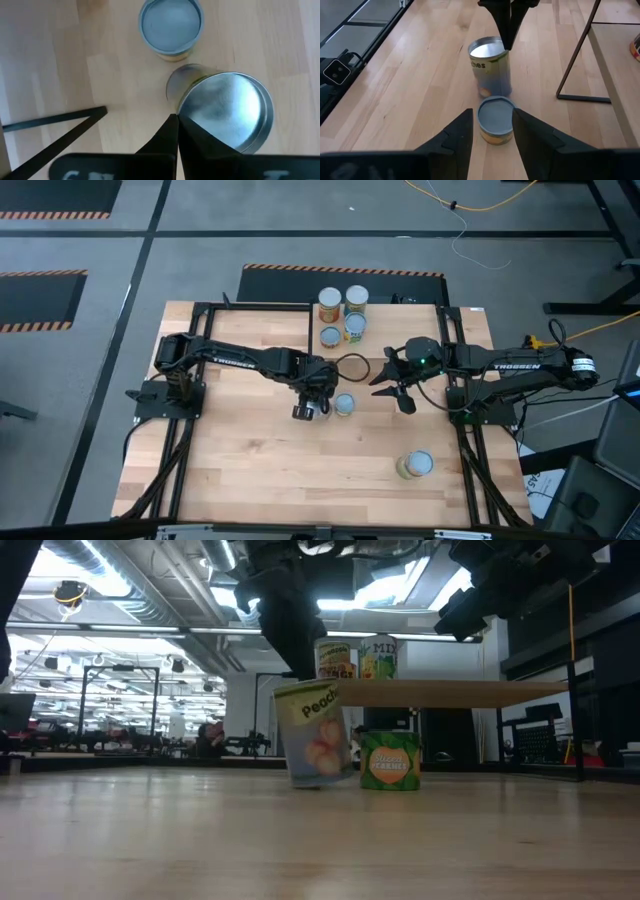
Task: Pick and place cans onto a shelf
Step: Put the blue canned peaches on the shelf
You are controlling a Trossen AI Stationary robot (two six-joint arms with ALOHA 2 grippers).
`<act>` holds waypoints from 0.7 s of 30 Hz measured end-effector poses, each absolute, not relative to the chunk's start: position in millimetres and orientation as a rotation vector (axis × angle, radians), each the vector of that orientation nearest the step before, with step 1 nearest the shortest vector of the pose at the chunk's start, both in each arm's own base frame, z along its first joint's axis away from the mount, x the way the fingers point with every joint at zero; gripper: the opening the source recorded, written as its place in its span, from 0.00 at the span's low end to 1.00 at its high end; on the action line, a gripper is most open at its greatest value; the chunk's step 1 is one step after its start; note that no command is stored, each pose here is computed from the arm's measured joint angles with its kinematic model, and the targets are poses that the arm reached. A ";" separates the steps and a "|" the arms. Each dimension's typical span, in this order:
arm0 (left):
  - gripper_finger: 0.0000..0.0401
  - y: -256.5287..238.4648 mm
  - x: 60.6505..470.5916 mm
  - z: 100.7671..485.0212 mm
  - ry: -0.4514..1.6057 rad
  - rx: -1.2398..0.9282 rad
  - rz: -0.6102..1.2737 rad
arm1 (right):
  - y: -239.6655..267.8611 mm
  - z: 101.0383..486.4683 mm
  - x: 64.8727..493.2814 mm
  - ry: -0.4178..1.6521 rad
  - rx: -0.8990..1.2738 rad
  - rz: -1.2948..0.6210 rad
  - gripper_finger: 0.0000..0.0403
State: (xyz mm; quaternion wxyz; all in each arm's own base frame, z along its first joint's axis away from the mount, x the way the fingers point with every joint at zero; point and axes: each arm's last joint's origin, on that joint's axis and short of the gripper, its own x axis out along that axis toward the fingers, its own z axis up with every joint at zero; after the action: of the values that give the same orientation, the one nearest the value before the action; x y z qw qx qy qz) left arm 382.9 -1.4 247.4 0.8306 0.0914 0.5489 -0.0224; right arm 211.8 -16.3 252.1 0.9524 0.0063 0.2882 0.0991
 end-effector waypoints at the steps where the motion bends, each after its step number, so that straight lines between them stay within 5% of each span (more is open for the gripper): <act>1: 0.00 -1.3 382.9 247.3 1.165 0.195 -0.046 | -16.3 252.1 211.8 0.586 0.013 0.201 0.35; 21: 0.12 -1.3 384.6 249.0 1.140 0.193 -0.042 | -16.3 252.3 212.0 0.582 0.012 0.201 0.35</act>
State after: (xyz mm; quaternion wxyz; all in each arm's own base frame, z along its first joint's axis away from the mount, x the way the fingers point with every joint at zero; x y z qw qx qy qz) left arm 384.6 -1.3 249.0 0.8373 0.0911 0.5387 -0.0197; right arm 212.0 -16.3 252.3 0.9529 0.0058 0.2866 0.0991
